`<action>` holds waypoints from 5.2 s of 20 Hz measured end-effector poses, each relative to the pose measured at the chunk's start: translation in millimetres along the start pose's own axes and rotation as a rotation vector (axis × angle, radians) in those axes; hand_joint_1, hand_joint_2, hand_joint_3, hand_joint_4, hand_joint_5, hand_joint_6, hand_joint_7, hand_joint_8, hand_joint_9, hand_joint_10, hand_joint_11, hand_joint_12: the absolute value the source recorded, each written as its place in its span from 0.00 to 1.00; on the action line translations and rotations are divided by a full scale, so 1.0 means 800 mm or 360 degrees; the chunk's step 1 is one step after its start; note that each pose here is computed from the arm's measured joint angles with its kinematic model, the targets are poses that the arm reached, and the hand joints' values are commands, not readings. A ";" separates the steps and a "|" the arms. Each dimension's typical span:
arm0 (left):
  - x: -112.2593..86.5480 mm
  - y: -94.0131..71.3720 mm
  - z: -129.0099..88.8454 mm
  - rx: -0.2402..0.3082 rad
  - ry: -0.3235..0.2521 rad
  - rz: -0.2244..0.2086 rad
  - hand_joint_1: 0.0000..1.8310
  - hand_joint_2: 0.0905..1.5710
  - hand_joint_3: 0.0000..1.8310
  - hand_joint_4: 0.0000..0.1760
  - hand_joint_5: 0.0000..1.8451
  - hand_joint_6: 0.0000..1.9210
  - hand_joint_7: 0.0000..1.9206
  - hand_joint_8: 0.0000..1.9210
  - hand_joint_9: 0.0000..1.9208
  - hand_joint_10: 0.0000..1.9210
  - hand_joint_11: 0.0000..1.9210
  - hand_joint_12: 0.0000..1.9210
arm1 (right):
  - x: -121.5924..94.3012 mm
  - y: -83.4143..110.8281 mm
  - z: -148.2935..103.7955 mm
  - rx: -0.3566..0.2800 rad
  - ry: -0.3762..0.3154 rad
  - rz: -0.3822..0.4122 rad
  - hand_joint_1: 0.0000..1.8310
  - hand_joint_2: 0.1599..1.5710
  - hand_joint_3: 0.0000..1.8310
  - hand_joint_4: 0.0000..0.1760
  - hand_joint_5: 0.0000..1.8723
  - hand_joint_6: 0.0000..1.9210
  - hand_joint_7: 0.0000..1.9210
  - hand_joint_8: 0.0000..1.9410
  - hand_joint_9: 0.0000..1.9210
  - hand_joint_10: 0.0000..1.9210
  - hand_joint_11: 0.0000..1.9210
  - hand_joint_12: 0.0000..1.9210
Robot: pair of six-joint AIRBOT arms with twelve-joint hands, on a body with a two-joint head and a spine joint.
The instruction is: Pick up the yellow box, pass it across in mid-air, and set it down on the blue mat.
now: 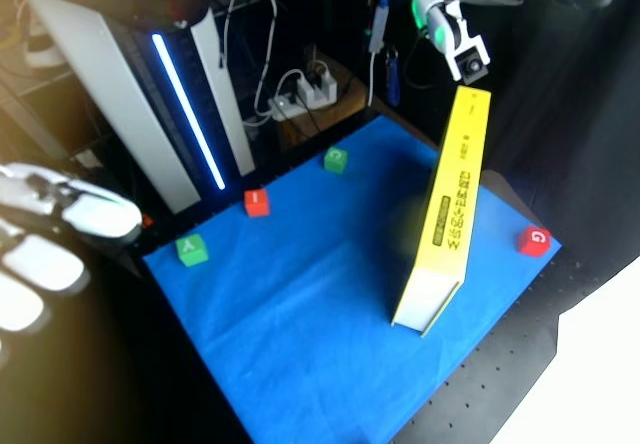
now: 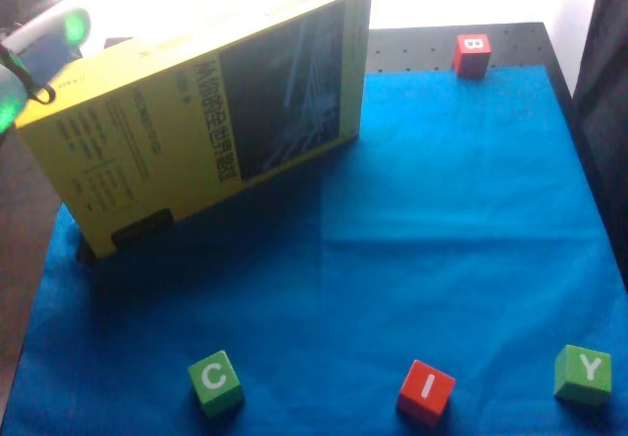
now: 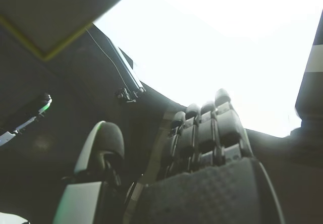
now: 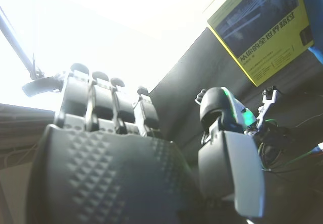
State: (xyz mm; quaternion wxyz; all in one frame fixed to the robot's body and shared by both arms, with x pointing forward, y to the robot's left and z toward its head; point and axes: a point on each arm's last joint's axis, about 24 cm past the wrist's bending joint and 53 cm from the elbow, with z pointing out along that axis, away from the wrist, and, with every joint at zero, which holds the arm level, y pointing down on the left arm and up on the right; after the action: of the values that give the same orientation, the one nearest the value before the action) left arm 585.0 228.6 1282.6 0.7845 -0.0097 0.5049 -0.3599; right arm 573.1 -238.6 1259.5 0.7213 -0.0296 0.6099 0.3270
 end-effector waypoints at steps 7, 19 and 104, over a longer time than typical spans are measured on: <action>0.012 -0.002 -0.001 0.0009 0.0053 -0.0006 0.15 0.79 0.00 0.84 0.00 0.00 0.00 0.00 0.00 0.00 0.00 0.00 | 0.019 -0.005 0.000 0.0028 0.0072 0.0017 0.18 0.84 0.00 0.00 0.00 0.00 0.00 0.00 0.00 0.00 0.00 0.00; 0.024 0.007 -0.004 -0.0049 0.0095 -0.0022 0.19 0.74 0.00 0.84 0.00 0.00 0.00 0.00 0.00 0.00 0.00 0.00 | 0.025 -0.009 -0.001 0.0047 0.0101 0.0020 0.09 0.81 0.00 0.00 0.00 0.00 0.00 0.00 0.00 0.00 0.00 0.00; 0.028 0.038 -0.022 -0.0194 0.0087 -0.0074 0.18 0.76 0.01 0.61 0.00 0.00 0.00 0.00 0.00 0.00 0.00 0.00 | 0.042 -0.086 -0.024 0.0372 0.0122 0.0287 0.85 0.72 0.00 0.00 0.57 1.00 0.68 1.00 0.75 1.00 0.79 1.00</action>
State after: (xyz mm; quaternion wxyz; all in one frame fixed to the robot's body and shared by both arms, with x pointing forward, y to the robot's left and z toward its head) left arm 592.7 244.5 1244.7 0.7598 -0.0595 0.5467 -0.3468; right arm 592.7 -286.5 1199.6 0.6636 0.0970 0.6711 0.3160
